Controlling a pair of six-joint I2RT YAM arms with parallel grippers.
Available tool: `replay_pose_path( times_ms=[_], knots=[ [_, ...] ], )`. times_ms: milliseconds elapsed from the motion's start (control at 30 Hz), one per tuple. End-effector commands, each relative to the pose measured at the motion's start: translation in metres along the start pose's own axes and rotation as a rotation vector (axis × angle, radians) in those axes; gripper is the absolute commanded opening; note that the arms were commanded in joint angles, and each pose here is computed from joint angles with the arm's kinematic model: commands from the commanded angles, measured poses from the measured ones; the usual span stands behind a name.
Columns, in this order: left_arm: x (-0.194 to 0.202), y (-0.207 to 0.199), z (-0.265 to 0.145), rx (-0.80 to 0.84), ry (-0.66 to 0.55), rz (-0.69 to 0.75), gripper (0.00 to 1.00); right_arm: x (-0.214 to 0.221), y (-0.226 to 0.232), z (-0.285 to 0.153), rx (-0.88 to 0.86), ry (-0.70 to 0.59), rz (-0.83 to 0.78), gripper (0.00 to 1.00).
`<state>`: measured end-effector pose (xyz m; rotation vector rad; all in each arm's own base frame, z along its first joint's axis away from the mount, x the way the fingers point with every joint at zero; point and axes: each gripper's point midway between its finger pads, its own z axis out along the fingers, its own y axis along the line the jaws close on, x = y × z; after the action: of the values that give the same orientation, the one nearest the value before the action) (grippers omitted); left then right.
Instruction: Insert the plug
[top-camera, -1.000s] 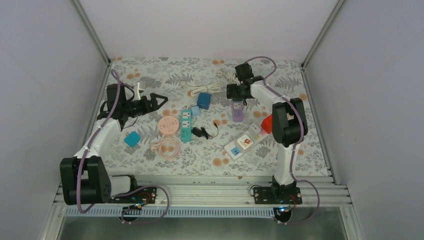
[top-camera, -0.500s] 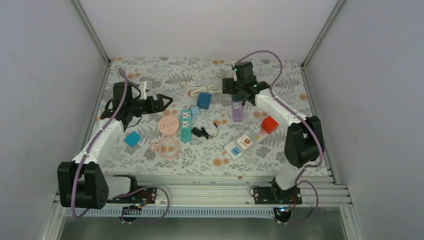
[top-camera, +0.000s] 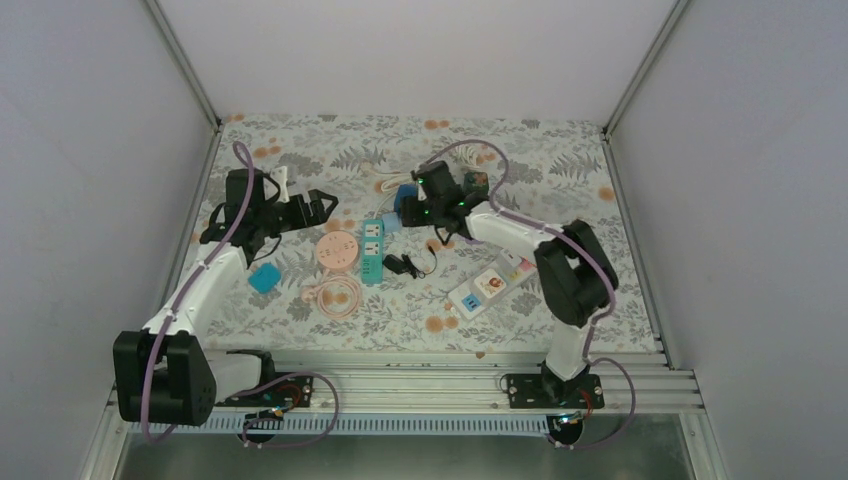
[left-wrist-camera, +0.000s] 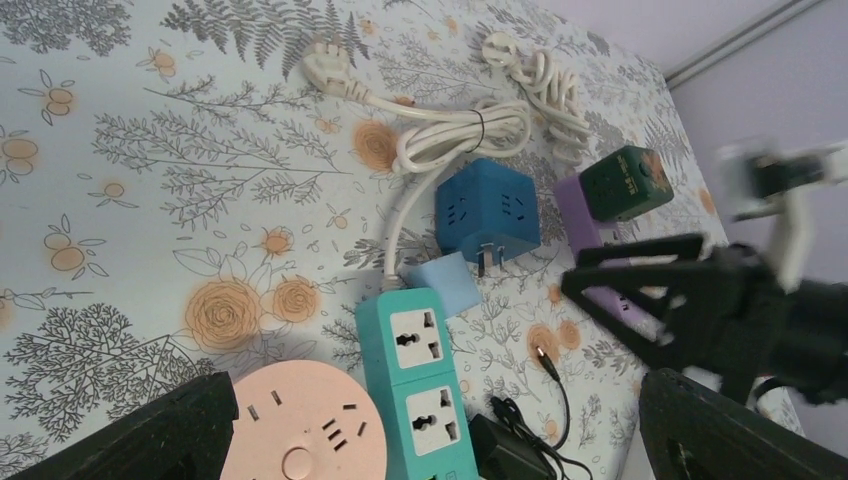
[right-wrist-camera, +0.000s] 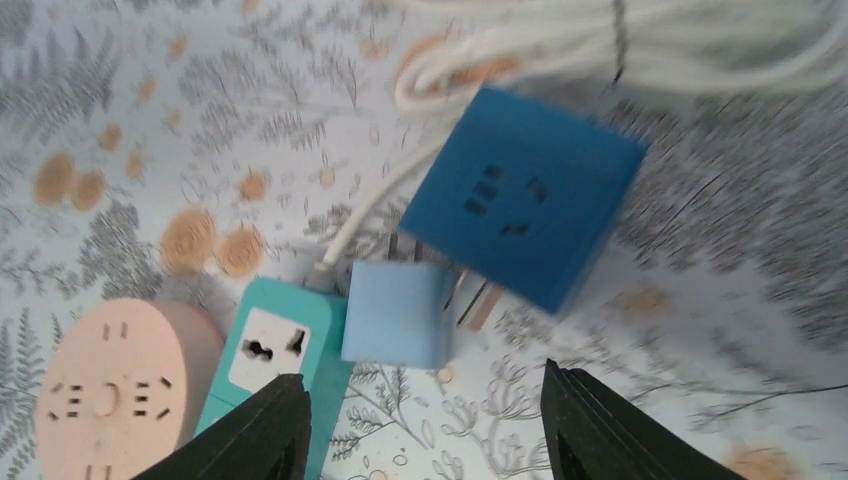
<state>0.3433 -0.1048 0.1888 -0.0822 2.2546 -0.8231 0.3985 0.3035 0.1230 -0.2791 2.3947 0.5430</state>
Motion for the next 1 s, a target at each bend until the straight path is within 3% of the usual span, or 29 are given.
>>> replay_pose_path(
  times_ms=[0, 167, 400, 567, 867, 967],
  knots=[
    [0.001, 0.002, -0.005, -0.026, -0.013, 0.0, 1.0, 0.015, 0.019, 0.025, -0.003, 0.036, 0.091, 0.6],
    [0.007, 0.004, -0.004, -0.026, 0.002, -0.001, 1.0, 0.034, 0.027, 0.045, -0.004, 0.075, 0.085, 0.6],
    [0.011, 0.005, -0.002, -0.022, 0.02, 0.007, 1.0, 0.048, 0.024, 0.071, 0.036, 0.136, 0.017, 0.69],
    [0.012, 0.006, 0.0, -0.021, 0.026, 0.007, 1.0, 0.051, 0.018, 0.084, 0.082, 0.148, -0.011, 0.6],
    [0.015, 0.008, 0.002, -0.019, 0.034, 0.004, 1.0, 0.061, 0.014, 0.102, 0.129, 0.188, -0.087, 0.62],
    [0.015, 0.007, 0.003, -0.015, 0.037, 0.003, 1.0, 0.062, 0.012, 0.105, 0.152, 0.181, -0.122, 0.54]
  ],
)
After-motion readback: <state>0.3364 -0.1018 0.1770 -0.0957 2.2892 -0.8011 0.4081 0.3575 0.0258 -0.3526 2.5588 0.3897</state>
